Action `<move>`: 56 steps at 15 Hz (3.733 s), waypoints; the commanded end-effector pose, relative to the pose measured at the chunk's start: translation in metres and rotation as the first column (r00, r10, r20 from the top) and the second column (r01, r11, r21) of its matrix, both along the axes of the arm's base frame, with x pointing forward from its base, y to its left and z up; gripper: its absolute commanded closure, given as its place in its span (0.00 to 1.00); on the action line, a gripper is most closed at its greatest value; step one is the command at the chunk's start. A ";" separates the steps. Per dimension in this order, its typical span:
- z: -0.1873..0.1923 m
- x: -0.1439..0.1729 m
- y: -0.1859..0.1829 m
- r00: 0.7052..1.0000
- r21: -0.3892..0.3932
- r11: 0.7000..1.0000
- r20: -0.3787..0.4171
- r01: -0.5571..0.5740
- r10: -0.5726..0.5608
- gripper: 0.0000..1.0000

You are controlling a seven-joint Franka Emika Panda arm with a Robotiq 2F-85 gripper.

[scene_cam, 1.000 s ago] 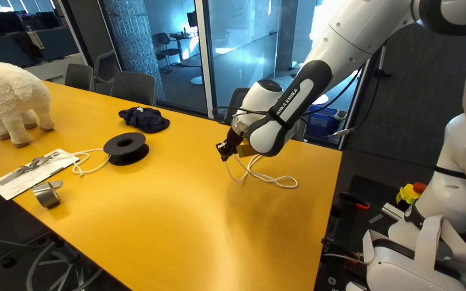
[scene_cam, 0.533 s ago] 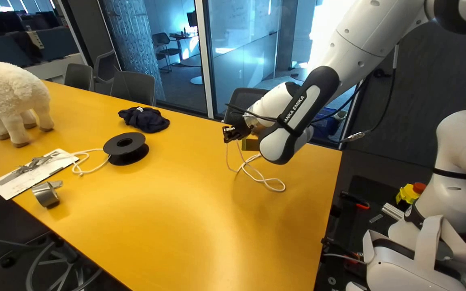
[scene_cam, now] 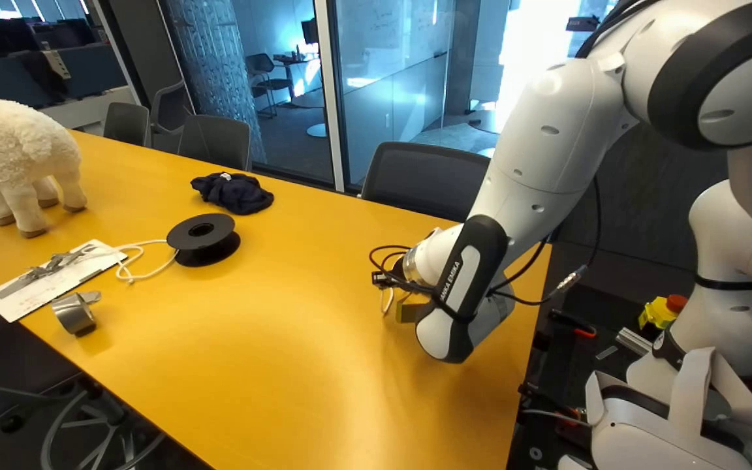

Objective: Move the rope to the right

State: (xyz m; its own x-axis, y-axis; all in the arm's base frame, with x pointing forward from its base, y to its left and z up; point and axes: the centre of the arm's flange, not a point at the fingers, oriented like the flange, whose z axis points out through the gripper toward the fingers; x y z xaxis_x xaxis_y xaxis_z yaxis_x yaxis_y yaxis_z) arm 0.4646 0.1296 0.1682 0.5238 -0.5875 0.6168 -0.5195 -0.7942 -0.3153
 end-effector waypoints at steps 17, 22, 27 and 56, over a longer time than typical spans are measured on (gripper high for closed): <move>-0.003 -0.051 -0.019 0.936 -0.122 0.966 -0.248 0.227 -0.251 0.99; 0.039 -0.027 -0.027 0.964 0.116 0.978 -0.224 0.172 -0.143 0.99; 0.059 -0.015 -0.042 0.971 0.336 0.925 -0.210 0.180 -0.113 0.99; -0.001 -0.132 -0.080 0.798 0.598 0.549 -0.545 0.584 -0.256 0.99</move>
